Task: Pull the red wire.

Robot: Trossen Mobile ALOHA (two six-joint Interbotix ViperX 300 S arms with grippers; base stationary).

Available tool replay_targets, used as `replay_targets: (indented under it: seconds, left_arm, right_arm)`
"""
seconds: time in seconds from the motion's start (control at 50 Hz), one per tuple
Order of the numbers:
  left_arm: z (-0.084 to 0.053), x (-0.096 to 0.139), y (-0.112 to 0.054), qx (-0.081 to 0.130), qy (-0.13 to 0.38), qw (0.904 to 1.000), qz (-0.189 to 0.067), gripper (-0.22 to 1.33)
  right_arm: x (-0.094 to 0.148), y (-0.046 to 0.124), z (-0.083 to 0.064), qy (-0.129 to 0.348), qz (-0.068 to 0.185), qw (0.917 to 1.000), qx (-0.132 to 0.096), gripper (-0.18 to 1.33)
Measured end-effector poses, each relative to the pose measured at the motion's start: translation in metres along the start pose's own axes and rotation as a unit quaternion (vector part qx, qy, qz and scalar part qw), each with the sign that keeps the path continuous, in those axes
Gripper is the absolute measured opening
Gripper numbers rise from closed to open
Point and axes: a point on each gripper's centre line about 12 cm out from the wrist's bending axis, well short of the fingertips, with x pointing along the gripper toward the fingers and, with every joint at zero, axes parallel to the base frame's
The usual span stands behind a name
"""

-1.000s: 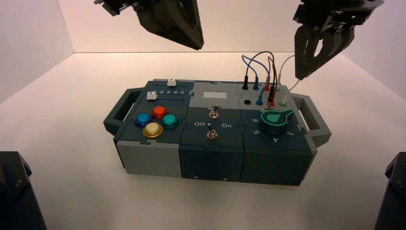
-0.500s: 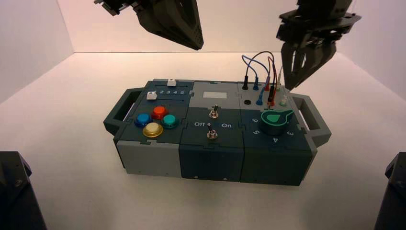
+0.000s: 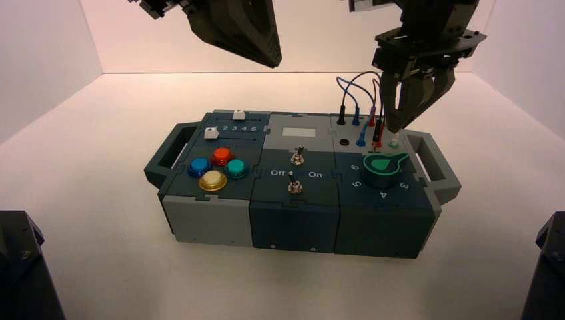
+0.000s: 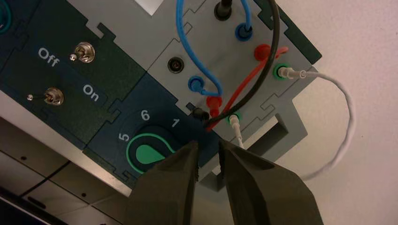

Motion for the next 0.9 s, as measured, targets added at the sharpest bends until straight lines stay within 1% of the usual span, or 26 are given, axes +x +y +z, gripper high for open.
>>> replay_targets:
  seconds: [0.34, 0.46, 0.5, 0.72, 0.9]
  left_arm:
    - [0.0, -0.001, 0.0, 0.0, 0.001, 1.0, 0.001, -0.16]
    - [0.0, -0.002, 0.0, 0.0, -0.001, 1.0, -0.001, -0.16]
    - [0.0, -0.003, 0.0, 0.001, -0.002, 1.0, -0.001, -0.16]
    - [0.001, -0.007, -0.001, 0.001, -0.008, 1.0, -0.004, -0.16]
    - [0.001, -0.007, -0.001, 0.002, -0.008, 1.0, -0.004, -0.16]
  right_arm:
    - [0.003, -0.002, 0.009, -0.008, -0.002, 1.0, 0.002, 0.58]
    - [0.005, -0.003, 0.01, -0.007, -0.002, 1.0, 0.004, 0.58]
    - [0.006, -0.006, 0.01, -0.004, -0.007, 1.0, 0.004, 0.59]
    - [0.007, -0.013, 0.011, -0.003, -0.01, 0.9998, 0.014, 0.6]
    - [0.008, -0.013, 0.014, -0.005, -0.01, 0.9998, 0.015, 0.6]
